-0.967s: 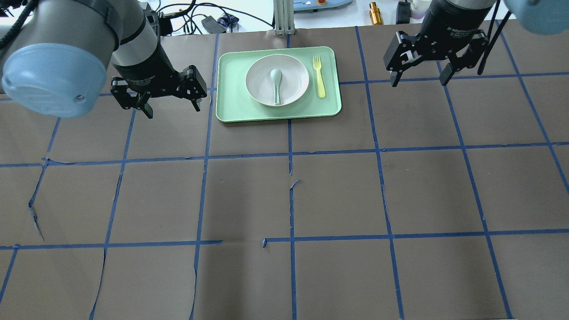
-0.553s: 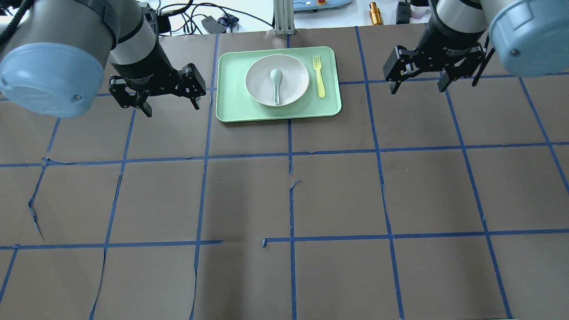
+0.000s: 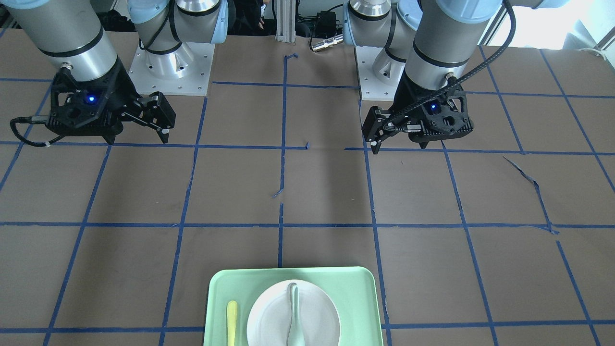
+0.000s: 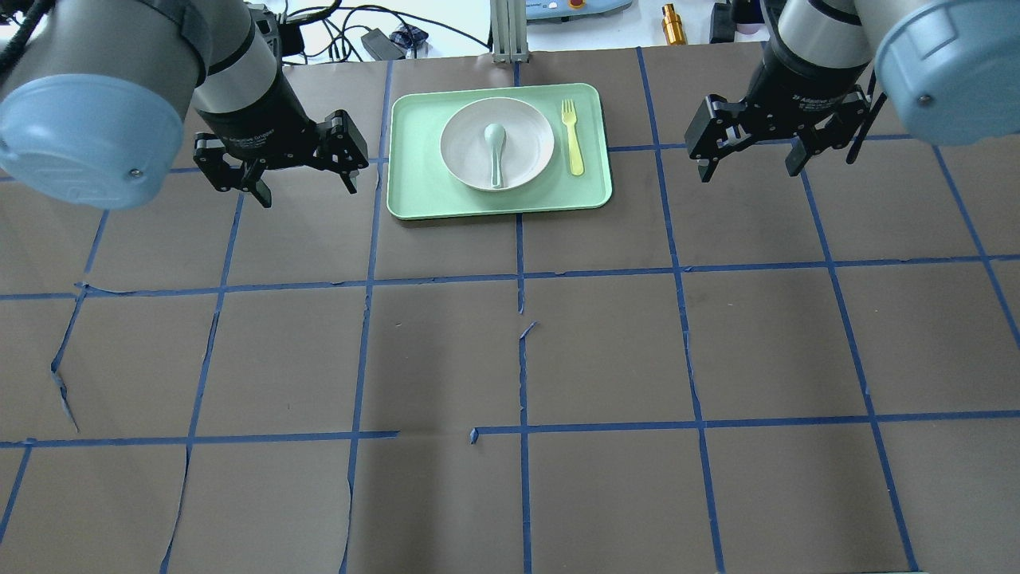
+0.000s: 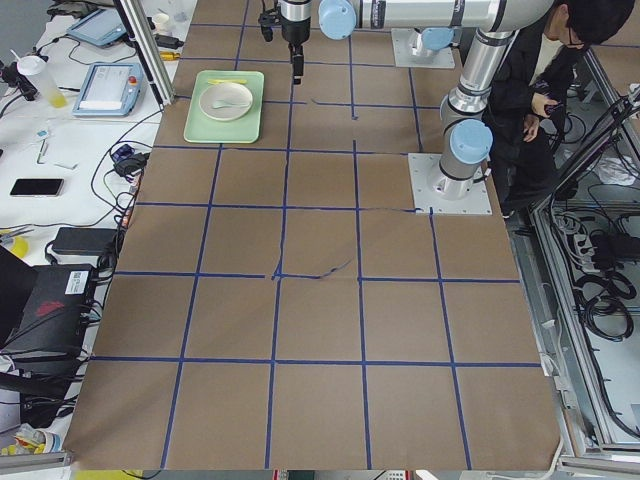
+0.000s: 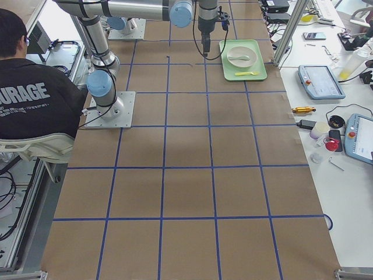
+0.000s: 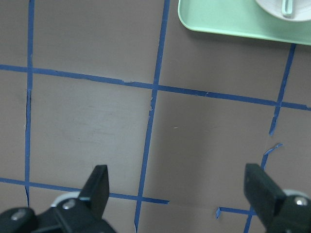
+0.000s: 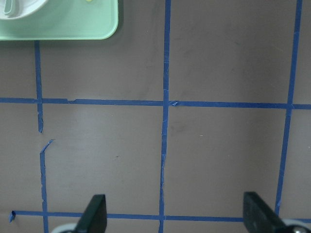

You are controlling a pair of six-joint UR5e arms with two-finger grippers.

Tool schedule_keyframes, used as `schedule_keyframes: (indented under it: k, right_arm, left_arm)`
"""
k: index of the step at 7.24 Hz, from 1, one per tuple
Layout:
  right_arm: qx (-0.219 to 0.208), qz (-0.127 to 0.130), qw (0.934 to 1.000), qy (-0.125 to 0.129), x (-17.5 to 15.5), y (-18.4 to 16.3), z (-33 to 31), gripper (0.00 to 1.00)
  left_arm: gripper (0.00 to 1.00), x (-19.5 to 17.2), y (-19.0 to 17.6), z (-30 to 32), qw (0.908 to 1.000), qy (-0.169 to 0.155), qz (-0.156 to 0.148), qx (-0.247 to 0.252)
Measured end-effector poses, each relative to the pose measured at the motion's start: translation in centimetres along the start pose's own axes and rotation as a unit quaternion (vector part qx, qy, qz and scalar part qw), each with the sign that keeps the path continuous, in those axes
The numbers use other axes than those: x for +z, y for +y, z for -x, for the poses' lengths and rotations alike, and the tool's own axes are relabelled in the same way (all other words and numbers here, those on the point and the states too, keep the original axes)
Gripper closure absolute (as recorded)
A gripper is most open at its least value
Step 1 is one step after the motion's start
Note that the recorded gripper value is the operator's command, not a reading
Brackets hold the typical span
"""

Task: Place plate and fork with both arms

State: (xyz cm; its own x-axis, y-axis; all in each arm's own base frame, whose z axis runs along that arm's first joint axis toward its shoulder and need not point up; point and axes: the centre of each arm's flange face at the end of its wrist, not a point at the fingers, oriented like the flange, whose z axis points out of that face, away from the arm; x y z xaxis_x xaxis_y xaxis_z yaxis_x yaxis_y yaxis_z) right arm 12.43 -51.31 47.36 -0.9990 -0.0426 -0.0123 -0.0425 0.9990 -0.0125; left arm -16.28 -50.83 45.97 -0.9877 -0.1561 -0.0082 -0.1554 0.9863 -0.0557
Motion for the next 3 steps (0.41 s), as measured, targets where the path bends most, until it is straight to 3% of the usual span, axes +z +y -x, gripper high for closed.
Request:
schedule_keyframes:
  k: [3]
  right_arm:
    - [-0.002,0.011,0.9999,-0.001,-0.68,-0.75,0.00,0.00]
  left_arm:
    - [0.00,0.03,0.11,0.04,1.0000,-0.001,0.000,0.000]
